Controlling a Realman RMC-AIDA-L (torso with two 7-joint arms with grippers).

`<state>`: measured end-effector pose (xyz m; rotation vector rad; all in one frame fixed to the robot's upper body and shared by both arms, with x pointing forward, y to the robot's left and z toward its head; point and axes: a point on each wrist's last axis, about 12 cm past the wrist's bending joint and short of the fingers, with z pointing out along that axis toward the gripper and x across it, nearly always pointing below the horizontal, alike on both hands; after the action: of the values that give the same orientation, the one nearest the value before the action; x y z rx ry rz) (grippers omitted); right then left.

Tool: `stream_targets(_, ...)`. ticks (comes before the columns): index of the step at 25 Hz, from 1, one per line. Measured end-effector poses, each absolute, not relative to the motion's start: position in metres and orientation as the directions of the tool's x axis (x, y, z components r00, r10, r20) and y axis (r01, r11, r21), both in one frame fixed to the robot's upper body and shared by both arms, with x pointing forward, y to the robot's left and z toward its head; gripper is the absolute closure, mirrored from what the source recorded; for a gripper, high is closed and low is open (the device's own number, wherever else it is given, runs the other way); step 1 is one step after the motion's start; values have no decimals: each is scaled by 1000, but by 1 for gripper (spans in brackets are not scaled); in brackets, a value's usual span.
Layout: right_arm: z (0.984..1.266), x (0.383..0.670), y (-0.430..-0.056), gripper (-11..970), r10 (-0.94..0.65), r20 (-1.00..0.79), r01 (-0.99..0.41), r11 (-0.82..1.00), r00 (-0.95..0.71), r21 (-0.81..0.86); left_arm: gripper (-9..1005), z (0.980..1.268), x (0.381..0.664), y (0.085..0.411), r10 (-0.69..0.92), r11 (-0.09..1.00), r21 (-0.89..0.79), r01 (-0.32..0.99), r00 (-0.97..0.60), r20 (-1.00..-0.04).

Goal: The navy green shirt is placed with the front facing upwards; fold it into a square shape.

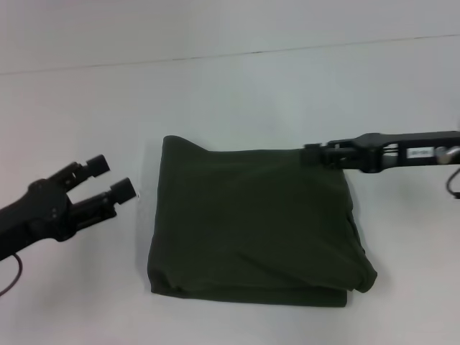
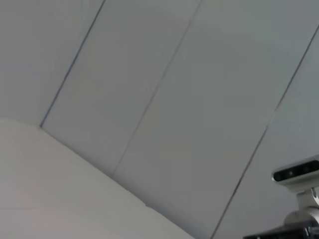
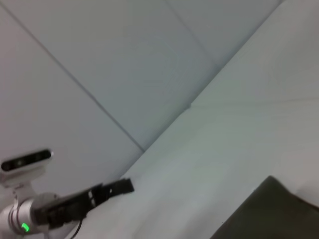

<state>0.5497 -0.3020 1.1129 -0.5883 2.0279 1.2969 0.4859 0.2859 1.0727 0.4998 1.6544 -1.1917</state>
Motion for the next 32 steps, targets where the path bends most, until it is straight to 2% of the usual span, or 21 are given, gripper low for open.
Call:
stream_targets(9,1101,560,-238,831,-148,-726,-723,350,-671,596,33,1075,485,302,-266,497,-454,740,-368,-891)
stream_targets(16,1079,555,-200,889,-276,-696,-747,306,-663,590,33,1077,485,309,-292,514,-456,726,-352,-889)
stream_targets(23,1066,552,-190,897,-338,-678,-757,310,-653,575,33,1077,486,306,-292,508,-460,728,-357,-887)
stream_targets(32,1048,556,-183,898,-398,-613,-730,412,-683,546,33,1075,486,305,-299,508,-469,722,-363,-882)
